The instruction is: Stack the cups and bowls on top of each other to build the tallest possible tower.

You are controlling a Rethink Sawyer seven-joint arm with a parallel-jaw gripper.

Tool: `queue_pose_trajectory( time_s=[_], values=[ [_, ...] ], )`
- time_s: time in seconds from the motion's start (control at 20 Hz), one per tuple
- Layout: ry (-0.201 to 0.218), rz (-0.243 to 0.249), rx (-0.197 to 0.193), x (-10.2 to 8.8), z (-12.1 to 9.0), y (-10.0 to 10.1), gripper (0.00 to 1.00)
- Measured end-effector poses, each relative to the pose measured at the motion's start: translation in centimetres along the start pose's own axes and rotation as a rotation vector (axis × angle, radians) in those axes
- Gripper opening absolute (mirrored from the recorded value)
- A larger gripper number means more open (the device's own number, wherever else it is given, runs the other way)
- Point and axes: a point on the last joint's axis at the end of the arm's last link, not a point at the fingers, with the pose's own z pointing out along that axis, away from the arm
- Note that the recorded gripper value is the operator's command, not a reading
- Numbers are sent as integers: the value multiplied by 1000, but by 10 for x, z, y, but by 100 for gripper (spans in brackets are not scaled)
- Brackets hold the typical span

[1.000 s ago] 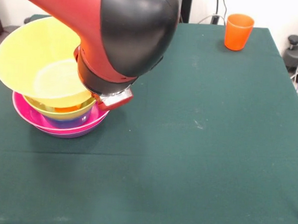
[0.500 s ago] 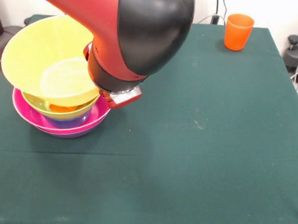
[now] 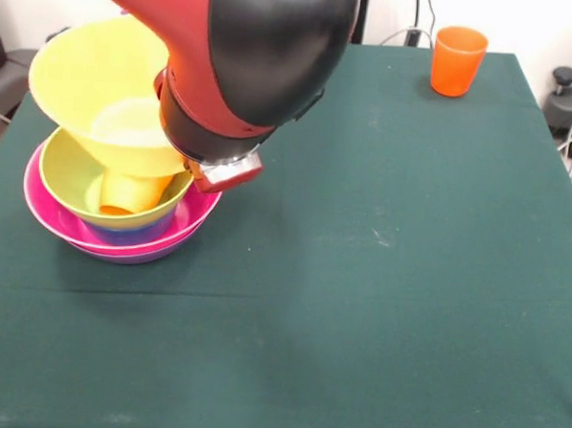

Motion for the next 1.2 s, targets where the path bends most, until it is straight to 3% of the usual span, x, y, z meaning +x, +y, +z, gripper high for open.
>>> queue_pose_trajectory(
  time_s=[0.6, 1.2],
  values=[
    [-47, 50, -40, -8, -7, -17, 0],
    [-33, 65, -31, -10, 0, -23, 0]
  ],
)
